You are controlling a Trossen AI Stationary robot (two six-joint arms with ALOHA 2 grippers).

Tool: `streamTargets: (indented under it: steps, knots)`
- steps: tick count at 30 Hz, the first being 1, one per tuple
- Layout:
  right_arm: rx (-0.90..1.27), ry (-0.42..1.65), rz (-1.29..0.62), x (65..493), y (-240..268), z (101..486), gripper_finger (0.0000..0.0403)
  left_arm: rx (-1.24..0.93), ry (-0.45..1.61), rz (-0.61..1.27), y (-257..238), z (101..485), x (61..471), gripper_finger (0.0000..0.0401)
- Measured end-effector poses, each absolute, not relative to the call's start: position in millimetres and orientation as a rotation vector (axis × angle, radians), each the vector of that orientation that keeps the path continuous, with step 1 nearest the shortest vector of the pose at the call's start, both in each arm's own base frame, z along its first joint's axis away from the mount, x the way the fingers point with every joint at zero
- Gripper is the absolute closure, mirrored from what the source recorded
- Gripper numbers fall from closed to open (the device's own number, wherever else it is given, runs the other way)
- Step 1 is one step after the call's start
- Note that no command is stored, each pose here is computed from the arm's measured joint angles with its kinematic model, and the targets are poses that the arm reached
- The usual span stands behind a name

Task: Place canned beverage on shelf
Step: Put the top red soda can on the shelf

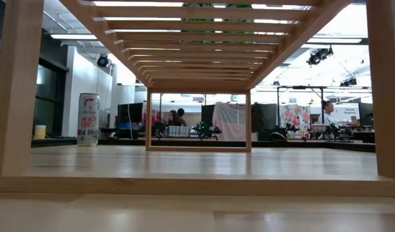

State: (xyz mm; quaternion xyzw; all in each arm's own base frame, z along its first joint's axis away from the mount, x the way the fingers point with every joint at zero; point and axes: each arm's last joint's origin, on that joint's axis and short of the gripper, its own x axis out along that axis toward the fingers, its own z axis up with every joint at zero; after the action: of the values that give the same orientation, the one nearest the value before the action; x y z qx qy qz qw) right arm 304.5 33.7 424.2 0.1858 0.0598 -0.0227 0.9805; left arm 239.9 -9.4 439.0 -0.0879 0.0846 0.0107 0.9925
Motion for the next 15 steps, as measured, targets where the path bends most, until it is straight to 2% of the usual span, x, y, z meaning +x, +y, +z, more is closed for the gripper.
streamTargets:
  steps: [4, 15]
  knots:
    - [0.375, 0.116, -0.040, 303.9, 35.0, 425.1, 0.0118, -0.222, 0.270, 0.007, -13.5, 437.4, 246.6, 0.0095]
    - [0.365, 0.161, 0.013, 316.0, 41.0, 414.0, 0.0118, -0.290, 0.380, -0.048, -25.0, 423.0, 274.9, 0.0032]
